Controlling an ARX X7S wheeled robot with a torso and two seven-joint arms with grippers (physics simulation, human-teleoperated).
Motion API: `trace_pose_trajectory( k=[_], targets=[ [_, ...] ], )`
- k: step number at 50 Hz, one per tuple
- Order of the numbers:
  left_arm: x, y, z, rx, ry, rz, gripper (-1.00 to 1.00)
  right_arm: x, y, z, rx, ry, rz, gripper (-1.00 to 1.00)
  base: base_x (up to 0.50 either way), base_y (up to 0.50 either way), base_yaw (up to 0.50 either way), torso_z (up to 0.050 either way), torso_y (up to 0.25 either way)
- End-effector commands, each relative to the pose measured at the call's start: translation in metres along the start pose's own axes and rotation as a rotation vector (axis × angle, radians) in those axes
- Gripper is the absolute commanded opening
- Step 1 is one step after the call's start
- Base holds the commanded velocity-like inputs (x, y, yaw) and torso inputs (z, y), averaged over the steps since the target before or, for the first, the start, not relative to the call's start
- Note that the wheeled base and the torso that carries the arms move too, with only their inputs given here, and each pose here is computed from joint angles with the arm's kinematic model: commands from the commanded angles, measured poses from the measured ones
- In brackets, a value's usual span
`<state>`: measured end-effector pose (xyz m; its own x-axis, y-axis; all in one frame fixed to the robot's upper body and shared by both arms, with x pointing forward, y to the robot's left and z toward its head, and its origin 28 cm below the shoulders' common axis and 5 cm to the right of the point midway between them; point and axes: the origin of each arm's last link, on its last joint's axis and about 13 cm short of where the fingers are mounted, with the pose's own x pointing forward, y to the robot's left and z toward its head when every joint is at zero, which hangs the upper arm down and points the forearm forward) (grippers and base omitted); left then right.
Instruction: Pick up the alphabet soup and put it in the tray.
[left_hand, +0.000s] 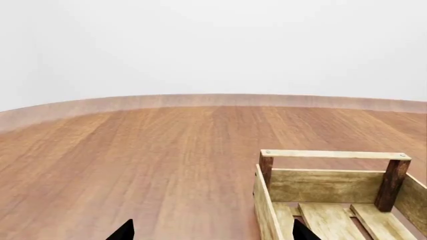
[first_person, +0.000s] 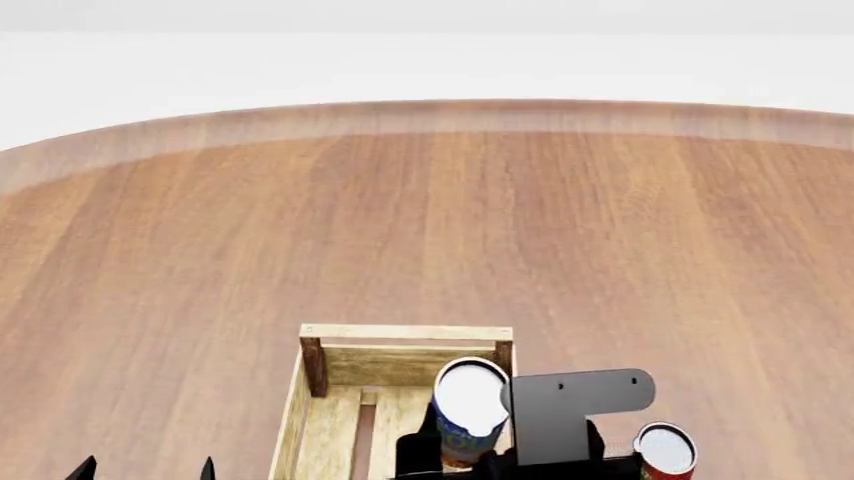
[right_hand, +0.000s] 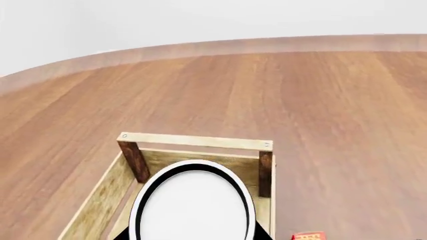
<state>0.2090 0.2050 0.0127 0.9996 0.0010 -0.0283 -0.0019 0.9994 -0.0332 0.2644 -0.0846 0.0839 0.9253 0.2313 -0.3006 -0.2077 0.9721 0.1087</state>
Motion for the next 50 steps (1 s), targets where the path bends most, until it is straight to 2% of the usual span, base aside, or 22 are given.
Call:
trace_pose_trajectory(
  k=[1,50],
  targets=[
    [0.0,0.0,0.0,0.0,-0.001,-0.001,1.0,0.009,0.006,-0.002,-0.027,-0.009,0.03,-1.0,0.0,0.0,0.0,0.01,0.0],
    [0.0,0.0,0.0,-0.003,0.002,-0.004,1.0,0.037,0.017,-0.037,-0.121,0.086,0.101,-1.0,0.0,0.0,0.0,0.0,0.001]
  ],
)
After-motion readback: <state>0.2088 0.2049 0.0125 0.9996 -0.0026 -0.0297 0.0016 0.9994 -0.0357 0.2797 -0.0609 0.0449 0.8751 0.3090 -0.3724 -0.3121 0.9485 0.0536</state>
